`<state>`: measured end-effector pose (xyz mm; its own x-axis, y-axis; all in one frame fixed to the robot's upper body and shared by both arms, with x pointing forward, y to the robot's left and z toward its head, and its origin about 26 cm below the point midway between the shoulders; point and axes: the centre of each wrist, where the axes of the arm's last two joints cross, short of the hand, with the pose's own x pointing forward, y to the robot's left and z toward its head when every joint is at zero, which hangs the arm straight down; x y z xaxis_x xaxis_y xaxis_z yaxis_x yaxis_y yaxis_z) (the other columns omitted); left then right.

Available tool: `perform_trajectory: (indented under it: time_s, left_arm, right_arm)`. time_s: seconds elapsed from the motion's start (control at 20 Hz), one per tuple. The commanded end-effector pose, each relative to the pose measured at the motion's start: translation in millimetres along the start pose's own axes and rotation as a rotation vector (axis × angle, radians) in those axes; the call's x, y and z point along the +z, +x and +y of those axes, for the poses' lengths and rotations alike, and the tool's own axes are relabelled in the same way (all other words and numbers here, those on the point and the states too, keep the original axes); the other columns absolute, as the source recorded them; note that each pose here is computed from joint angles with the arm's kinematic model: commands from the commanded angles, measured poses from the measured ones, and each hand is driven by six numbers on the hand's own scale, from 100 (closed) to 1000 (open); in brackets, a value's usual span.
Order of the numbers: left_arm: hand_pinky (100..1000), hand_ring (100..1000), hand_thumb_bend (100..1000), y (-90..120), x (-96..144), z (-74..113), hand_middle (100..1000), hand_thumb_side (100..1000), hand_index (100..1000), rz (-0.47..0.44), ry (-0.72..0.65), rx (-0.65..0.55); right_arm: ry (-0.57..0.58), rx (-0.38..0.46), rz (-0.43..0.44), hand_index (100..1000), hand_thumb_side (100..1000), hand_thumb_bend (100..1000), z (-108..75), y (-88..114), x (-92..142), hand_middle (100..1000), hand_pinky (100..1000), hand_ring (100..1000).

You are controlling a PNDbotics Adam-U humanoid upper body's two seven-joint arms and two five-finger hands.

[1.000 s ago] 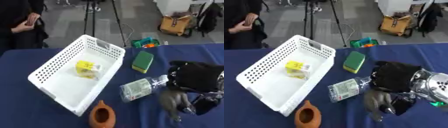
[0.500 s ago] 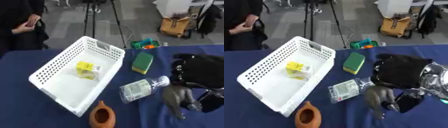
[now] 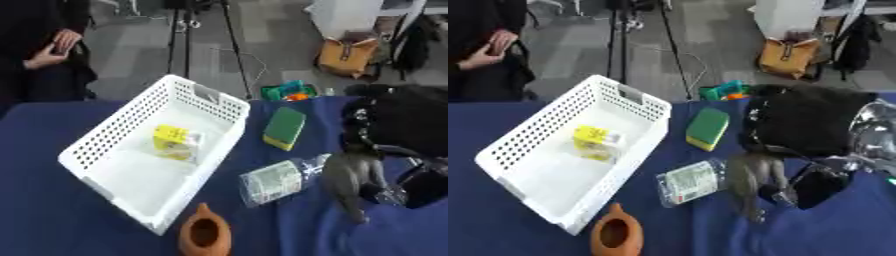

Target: Pick up objects on the table and place them in the box.

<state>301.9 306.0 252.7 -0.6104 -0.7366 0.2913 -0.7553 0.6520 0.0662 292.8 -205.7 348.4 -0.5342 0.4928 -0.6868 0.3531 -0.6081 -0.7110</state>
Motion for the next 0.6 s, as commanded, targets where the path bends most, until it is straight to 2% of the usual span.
perform_trajectory:
  time_s: [0.05, 0.3, 0.6]
  left_arm:
    - [583, 667, 100, 3, -8, 4.0, 744, 925, 789, -0.036, -0.002, -0.007]
    - [584, 667, 100, 4, -9, 2.3, 744, 926, 789, -0.040, -0.005, 0.004]
    - [584, 667, 100, 7, -11, 0.1, 744, 926, 790, -0.047, -0.005, 0.020]
  right_arm:
    - [-0.047, 0.009, 0.028, 397, 468, 120, -19.4, -6, 7, 344, 1000, 839]
    - [-0.098, 0.008, 0.053, 394, 473, 118, -48.7, -8, 5, 333, 1000, 838]
    - [-0.127, -0.022, 0.078, 392, 476, 115, -67.6, -16, -8, 322, 1000, 835]
